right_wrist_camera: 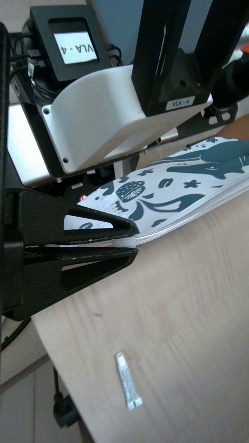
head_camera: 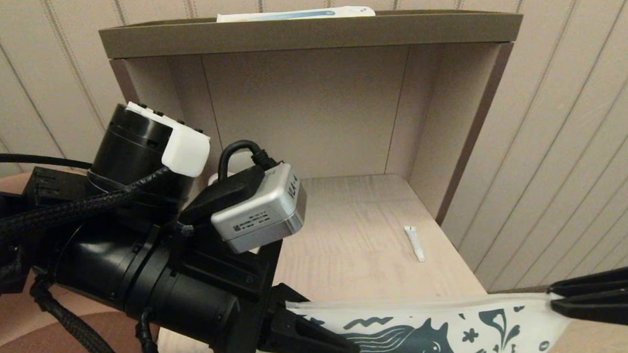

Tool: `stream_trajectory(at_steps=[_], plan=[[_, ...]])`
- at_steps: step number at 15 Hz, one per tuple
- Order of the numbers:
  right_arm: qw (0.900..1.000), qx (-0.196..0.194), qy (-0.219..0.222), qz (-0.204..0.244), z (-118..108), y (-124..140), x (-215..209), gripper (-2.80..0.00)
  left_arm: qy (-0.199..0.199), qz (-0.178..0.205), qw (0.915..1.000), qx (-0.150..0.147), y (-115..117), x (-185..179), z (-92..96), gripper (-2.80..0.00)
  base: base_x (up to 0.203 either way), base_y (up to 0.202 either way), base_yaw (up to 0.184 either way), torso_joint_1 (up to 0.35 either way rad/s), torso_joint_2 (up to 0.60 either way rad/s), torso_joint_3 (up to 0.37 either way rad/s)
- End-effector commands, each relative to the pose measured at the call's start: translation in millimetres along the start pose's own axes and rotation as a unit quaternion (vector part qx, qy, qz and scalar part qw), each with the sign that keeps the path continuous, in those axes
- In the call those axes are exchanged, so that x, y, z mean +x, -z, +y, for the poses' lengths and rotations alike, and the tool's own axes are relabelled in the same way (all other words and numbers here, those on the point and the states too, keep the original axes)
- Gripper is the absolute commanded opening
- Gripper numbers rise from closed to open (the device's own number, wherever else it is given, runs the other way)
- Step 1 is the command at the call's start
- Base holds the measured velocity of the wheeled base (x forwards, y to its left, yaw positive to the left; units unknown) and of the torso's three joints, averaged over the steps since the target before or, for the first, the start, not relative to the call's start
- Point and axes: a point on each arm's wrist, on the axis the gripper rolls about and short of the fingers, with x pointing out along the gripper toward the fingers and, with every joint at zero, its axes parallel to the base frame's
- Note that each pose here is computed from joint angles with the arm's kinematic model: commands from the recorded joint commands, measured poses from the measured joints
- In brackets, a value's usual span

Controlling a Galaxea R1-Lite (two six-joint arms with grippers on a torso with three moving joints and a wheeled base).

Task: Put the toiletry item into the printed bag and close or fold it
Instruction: Open the storage bag

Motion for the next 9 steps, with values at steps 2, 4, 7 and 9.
stream_trajectory(at_steps=[2,4,7,9], plan=[[1.0,0.002,0.01,-0.001,0.3,1.8,-3.2,-2.8,0.002,0.0,1.0,0.0,0.2,0.0,0.3,-2.8,0.0,0.0,0.0,0.0,0.0,0.0],[1.0,0.004,0.018,-0.002,0.5,2.8,-5.0,-2.8,0.002,0.0,1.0,0.0,0.2,0.1,0.3,-2.8,0.0,0.0,0.0,0.0,0.0,0.0],[1.0,0.009,0.025,0.002,-0.6,5.5,-5.5,-2.8,0.002,0.001,1.0,-0.001,0.8,1.1,1.3,-2.8,0.0,0.0,0.0,0.0,0.0,0.0],[0.999,0.013,0.033,0.004,-2.3,7.4,-5.8,-2.8,0.002,0.0,1.0,0.0,-0.1,1.2,1.7,-2.8,0.0,0.0,0.0,0.0,0.0,0.0]])
